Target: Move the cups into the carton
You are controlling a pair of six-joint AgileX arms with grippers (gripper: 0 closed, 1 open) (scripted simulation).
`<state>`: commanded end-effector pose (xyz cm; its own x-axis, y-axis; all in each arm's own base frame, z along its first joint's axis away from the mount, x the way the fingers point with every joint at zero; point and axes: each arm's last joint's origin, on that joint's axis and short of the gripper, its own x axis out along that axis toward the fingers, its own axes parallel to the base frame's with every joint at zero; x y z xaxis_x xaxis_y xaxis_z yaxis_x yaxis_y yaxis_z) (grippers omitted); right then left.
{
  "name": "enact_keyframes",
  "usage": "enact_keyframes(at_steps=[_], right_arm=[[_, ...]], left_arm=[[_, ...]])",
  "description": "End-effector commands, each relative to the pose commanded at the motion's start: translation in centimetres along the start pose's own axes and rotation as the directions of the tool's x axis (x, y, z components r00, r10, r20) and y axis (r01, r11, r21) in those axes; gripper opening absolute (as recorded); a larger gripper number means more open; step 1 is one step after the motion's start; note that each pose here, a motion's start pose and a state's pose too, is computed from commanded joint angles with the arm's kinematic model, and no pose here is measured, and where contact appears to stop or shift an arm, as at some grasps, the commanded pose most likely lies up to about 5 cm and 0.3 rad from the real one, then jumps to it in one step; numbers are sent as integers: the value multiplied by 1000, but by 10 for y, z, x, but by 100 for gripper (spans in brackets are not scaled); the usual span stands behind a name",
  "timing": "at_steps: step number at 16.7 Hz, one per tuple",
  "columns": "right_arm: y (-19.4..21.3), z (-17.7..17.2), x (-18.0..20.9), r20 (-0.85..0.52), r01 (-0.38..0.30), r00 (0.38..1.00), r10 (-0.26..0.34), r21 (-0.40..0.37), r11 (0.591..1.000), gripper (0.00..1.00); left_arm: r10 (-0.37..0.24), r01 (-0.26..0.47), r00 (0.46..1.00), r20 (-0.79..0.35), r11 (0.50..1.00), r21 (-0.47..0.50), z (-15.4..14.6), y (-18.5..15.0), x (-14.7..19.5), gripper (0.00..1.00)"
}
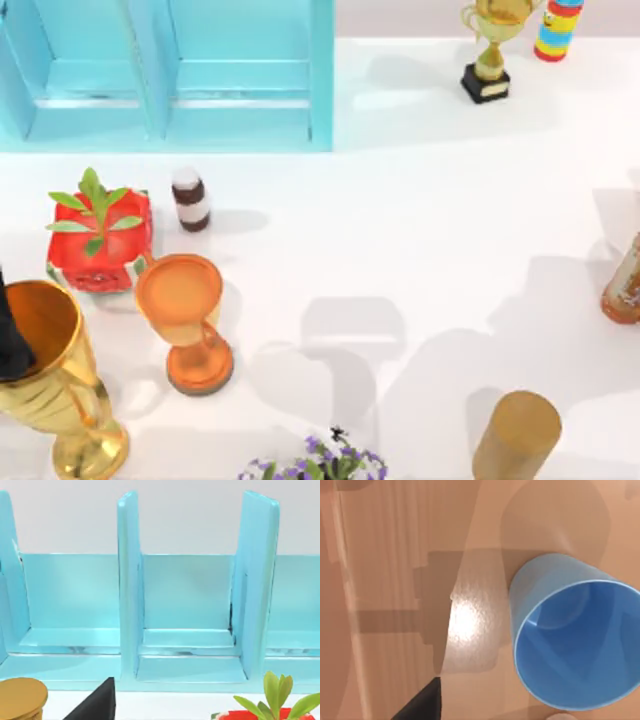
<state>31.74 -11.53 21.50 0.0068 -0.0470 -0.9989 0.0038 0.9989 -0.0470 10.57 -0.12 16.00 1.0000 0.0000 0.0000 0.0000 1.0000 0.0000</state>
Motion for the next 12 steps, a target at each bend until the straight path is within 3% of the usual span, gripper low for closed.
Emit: enact_keyframes(at_steps=[3,9,12], right_arm=[[-3,3,-16,-3,-3,1000,3,3,1000,100],[-5,3,-87,2,-1,1000,1,0,1000,100],[-5,1,-99,0,0,1000,0,0,1000,100]], left_arm=[[0,0,1000,0,1000,0,0,0,0,100],[0,0,1000,0,1000,0,0,0,0,100],[0,0,1000,0,1000,0,0,0,0,100]])
